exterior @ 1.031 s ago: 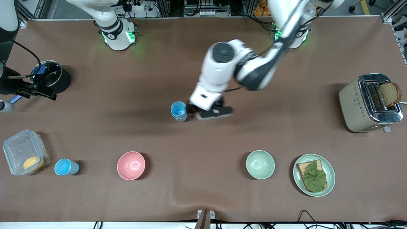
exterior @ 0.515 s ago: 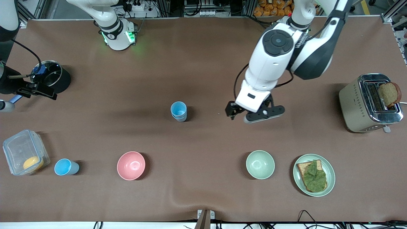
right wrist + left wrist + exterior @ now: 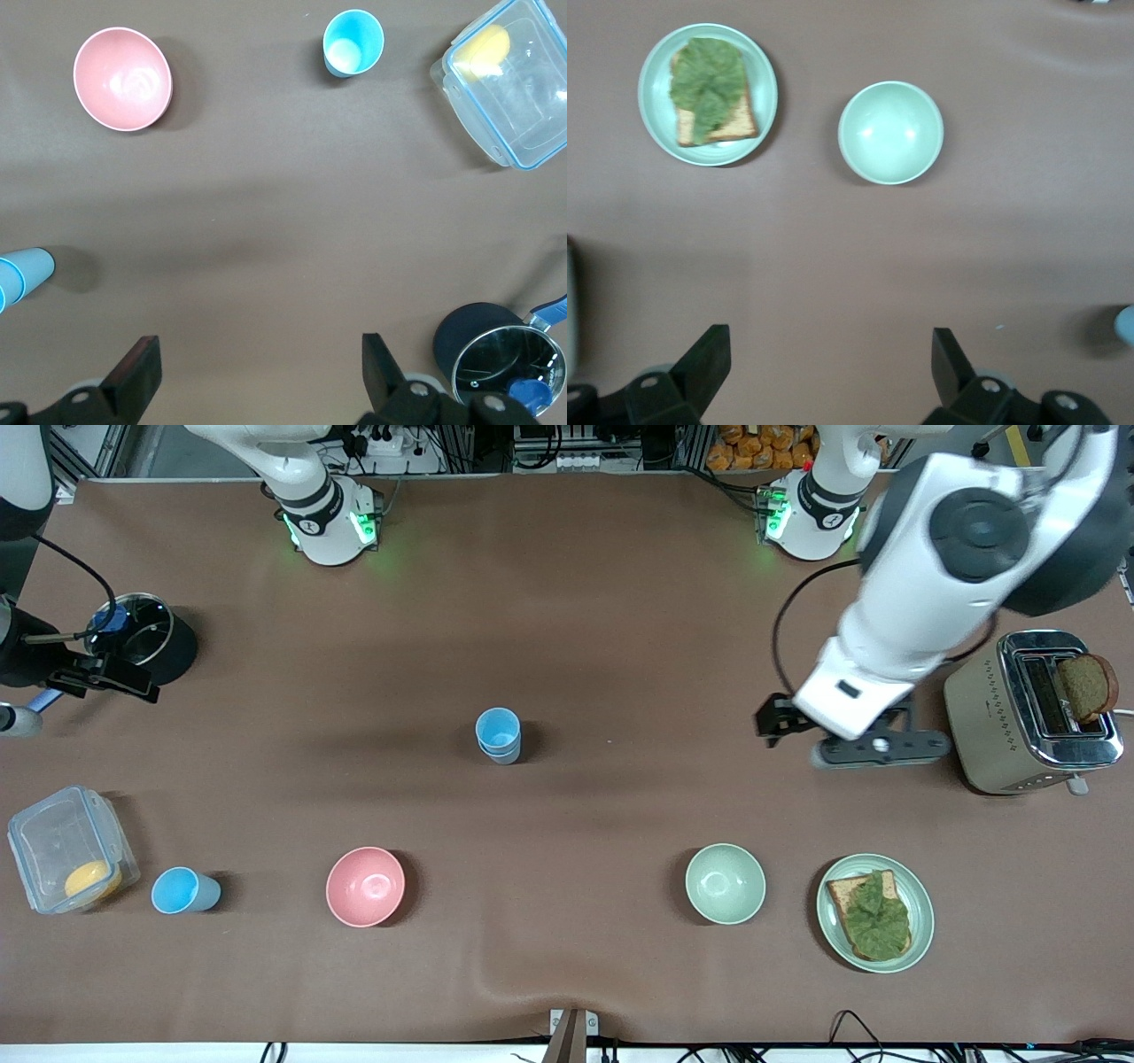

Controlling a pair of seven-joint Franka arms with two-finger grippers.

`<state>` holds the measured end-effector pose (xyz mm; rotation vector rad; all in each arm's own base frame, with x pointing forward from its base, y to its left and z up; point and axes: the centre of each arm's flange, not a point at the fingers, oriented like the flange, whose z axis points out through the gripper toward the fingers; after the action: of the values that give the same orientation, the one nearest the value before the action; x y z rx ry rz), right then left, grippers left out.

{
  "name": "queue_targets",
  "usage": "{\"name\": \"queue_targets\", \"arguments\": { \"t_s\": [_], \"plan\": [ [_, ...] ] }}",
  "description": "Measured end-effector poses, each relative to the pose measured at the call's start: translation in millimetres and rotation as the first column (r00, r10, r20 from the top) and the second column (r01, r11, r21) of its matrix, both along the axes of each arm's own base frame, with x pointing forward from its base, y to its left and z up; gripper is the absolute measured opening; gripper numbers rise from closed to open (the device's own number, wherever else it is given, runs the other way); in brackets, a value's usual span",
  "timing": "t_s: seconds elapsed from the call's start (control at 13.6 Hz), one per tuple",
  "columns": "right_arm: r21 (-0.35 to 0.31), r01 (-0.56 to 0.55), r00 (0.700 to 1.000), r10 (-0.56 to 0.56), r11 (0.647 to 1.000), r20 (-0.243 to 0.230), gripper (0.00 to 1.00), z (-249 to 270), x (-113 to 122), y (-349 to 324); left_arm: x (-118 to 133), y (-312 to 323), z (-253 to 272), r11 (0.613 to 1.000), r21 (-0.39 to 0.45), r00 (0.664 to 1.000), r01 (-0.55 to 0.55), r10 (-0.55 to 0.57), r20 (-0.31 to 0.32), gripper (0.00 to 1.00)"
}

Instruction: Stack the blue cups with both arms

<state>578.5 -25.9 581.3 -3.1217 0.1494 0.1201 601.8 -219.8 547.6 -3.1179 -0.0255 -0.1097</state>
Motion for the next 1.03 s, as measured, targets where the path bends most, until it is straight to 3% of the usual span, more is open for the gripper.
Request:
{"name": "queue_targets", "arguments": {
  "t_s": [0.66, 1.03],
  "plan": [
    [0.000, 0.000, 1.000, 0.000, 1.000, -0.001, 1.00, 0, 0, 0, -2, 144, 40, 0.996, -0.012, 0.993, 0.086, -0.086, -0.075, 1.00],
    [0.000, 0.000, 1.000, 0.000, 1.000, -0.001, 1.00, 0, 0, 0, -25, 145, 71, 0.996, 0.002, 0.993, 0.092, -0.091, -0.069, 1.00]
  ]
}}
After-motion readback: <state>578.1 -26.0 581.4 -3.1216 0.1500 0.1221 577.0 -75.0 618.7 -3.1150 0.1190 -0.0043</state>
